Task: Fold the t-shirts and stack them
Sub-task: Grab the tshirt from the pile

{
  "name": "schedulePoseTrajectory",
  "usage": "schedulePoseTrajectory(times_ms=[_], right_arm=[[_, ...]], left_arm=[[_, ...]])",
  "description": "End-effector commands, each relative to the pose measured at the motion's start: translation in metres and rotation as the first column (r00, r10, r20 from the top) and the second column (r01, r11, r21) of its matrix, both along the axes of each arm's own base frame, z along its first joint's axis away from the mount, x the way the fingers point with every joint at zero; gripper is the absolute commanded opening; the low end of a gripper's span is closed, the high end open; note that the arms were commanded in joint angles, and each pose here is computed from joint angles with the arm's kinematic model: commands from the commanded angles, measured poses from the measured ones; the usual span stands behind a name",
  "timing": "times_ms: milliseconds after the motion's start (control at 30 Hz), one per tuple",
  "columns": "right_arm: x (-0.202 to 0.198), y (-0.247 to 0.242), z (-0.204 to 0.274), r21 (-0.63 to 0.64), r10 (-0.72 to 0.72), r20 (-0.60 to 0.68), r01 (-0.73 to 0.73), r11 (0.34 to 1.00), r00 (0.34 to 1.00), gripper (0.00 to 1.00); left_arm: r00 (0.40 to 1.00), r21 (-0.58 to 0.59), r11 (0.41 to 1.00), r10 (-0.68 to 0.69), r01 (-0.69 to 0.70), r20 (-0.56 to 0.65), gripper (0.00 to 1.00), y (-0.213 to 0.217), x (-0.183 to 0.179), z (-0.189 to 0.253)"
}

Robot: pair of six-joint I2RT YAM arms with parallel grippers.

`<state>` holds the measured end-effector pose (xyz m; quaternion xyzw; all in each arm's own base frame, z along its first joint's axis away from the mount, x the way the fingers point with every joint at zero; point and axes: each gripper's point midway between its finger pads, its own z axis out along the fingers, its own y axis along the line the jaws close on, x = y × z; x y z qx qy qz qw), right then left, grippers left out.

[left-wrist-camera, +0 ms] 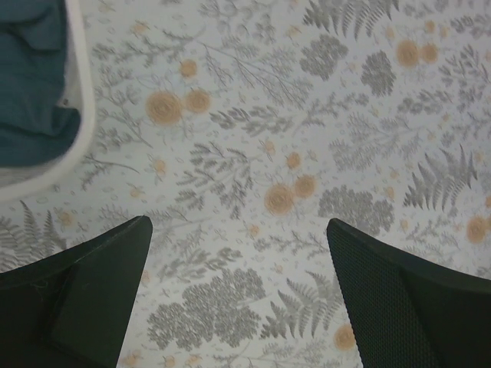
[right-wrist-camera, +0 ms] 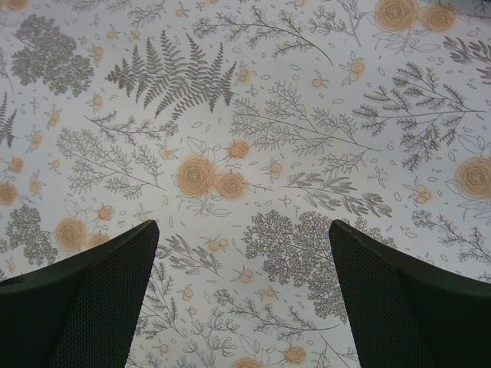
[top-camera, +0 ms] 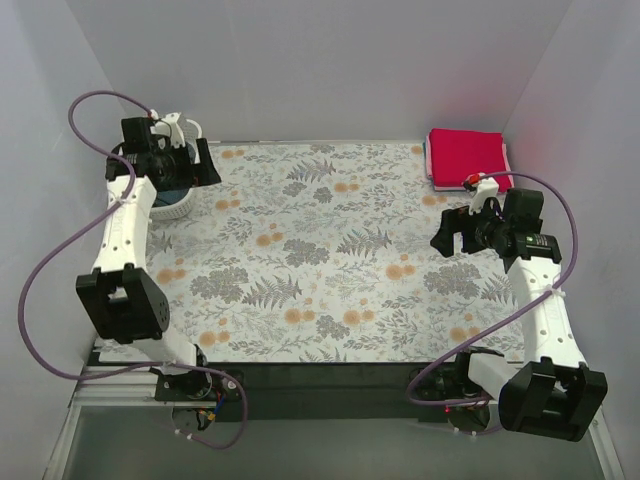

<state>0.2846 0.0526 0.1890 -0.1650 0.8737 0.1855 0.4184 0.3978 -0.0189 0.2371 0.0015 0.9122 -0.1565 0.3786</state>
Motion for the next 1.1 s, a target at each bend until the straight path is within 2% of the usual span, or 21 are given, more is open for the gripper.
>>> schedulePoseTrajectory(times_ms=[0, 33, 67, 167, 233, 300, 533, 700, 800, 900, 933, 1033, 1067], right_arm=[[0.01, -0.017, 0.009, -0.082, -0.054, 0.026, 0.056, 0.995, 0.998, 0.98], [0.011, -0.02, 0.007, -0.092, -0.065, 0.019, 0.067, 0.994, 0.998, 0.98], [0.013, -0.023, 0.007, -0.101, -0.079, 0.016, 0.08, 0.992, 0.997, 0.98], [0.02, -0.041, 0.003, -0.147, -0.194, -0.004, 0.191, 0.97, 0.981, 0.98], [0.025, -0.063, 0.004, -0.189, -0.334, 0.009, 0.33, 0.925, 0.942, 0.98], [0.029, -0.07, 0.009, -0.195, -0.378, 0.044, 0.379, 0.905, 0.925, 0.98], [0.03, -0.062, 0.0, -0.181, -0.328, 0.025, 0.326, 0.928, 0.945, 0.98], [0.033, -0.062, 0.0, -0.182, -0.319, 0.046, 0.322, 0.929, 0.947, 0.98], [0.034, -0.058, 0.003, -0.162, -0.301, 0.061, 0.307, 0.938, 0.952, 0.98], [0.034, -0.052, 0.0, -0.145, -0.274, 0.046, 0.278, 0.95, 0.961, 0.98], [0.034, -0.051, 0.0, -0.142, -0.269, 0.044, 0.272, 0.952, 0.962, 0.98], [0.036, -0.051, -0.001, -0.14, -0.271, 0.042, 0.274, 0.951, 0.962, 0.98], [0.037, -0.05, 0.0, -0.14, -0.269, 0.04, 0.272, 0.952, 0.962, 0.98]], left_arm=[[0.994, 0.03, 0.994, 0.102, -0.101, -0.045, 0.98, 0.039, 0.034, -0.008], [0.992, 0.038, 0.991, 0.128, -0.128, -0.009, 0.98, 0.05, 0.05, 0.007], [0.988, 0.034, 0.989, 0.147, -0.145, -0.055, 0.98, 0.06, 0.065, -0.013], [0.976, 0.036, 0.978, 0.209, -0.208, -0.055, 0.98, 0.092, 0.104, -0.021], [0.97, 0.041, 0.97, 0.24, -0.239, -0.025, 0.98, 0.111, 0.124, -0.017], [0.958, 0.073, 0.959, 0.279, -0.275, -0.061, 0.98, 0.125, 0.139, -0.048], [0.915, 0.232, 0.89, 0.404, -0.393, -0.002, 0.98, 0.176, 0.184, -0.112], [0.898, 0.309, 0.856, 0.441, -0.414, -0.017, 0.98, 0.193, 0.19, -0.16], [0.892, 0.318, 0.845, 0.451, -0.43, 0.006, 0.98, 0.201, 0.201, -0.172], [0.905, 0.28, 0.865, 0.423, -0.416, 0.038, 0.98, 0.197, 0.215, -0.177], [0.92, 0.241, 0.89, 0.389, -0.388, 0.045, 0.98, 0.189, 0.221, -0.181], [0.924, 0.234, 0.895, 0.379, -0.38, 0.053, 0.98, 0.188, 0.227, -0.194], [0.924, 0.239, 0.894, 0.379, -0.379, 0.048, 0.94, 0.189, 0.227, -0.198]])
